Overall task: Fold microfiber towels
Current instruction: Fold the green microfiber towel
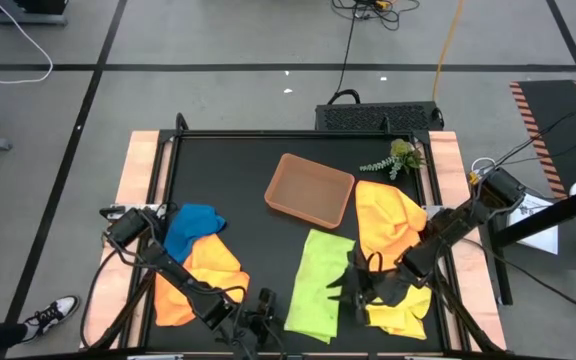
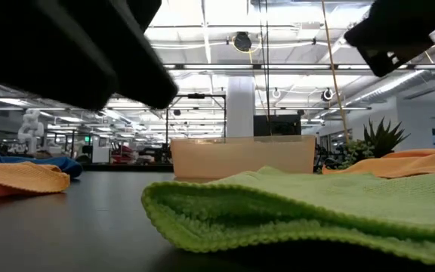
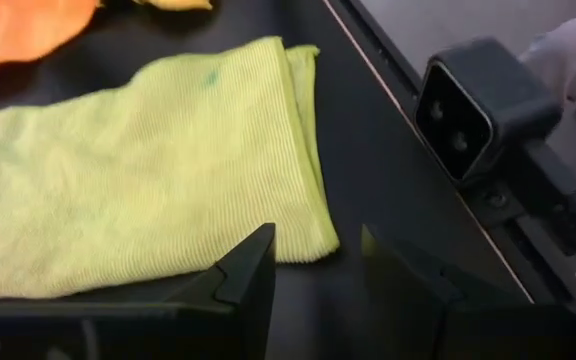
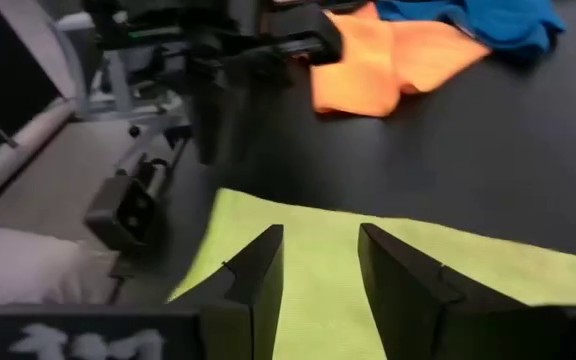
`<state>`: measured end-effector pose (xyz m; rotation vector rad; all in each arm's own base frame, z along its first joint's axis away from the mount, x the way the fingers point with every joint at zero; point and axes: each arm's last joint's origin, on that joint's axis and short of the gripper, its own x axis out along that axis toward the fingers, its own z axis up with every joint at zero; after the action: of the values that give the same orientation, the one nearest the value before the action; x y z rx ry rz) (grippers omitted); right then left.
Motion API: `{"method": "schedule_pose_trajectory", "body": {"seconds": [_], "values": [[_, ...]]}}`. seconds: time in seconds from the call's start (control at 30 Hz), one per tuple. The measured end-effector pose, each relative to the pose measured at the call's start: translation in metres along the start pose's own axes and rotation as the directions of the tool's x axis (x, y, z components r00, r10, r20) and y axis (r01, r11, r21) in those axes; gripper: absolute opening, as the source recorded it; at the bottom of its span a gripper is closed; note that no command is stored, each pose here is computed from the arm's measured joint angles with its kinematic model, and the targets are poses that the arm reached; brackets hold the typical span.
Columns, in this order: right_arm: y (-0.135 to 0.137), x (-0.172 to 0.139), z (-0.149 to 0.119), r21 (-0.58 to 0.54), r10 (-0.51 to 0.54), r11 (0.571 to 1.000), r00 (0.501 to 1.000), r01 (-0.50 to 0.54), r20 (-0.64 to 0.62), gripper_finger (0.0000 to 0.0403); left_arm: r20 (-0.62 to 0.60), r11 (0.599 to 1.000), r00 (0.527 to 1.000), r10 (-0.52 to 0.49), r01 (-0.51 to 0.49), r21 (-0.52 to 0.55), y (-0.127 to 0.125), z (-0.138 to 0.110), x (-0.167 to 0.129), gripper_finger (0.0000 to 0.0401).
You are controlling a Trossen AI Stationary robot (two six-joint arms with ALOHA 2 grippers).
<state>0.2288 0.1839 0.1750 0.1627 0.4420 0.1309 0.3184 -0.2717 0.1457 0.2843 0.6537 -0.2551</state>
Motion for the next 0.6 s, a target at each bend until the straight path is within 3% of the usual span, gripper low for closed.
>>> {"method": "schedule_pose_trajectory", "body": {"seconds": [0.2, 0.4, 0.6], "values": [[0.012, 0.006, -0.009, 0.007, 0.053, 0.999, 0.998, -0.053, 0.027, 0.0126, 0.002, 1.000, 1.000, 0.002, -0.002, 0.003, 0.001, 0.000, 0.001, 0.0152], [0.027, 0.018, -0.021, 0.028, 0.178, 0.983, 0.982, -0.180, 0.057, 0.0126, 0.004, 1.000, 1.000, 0.005, -0.006, 0.023, 0.004, 0.001, 0.002, 0.0152], [0.054, 0.032, -0.015, -0.076, 0.218, 0.974, 0.975, -0.215, 0.030, 0.0126, -0.006, 1.000, 1.000, -0.019, 0.019, 0.022, 0.007, 0.001, 0.003, 0.0152]]}}
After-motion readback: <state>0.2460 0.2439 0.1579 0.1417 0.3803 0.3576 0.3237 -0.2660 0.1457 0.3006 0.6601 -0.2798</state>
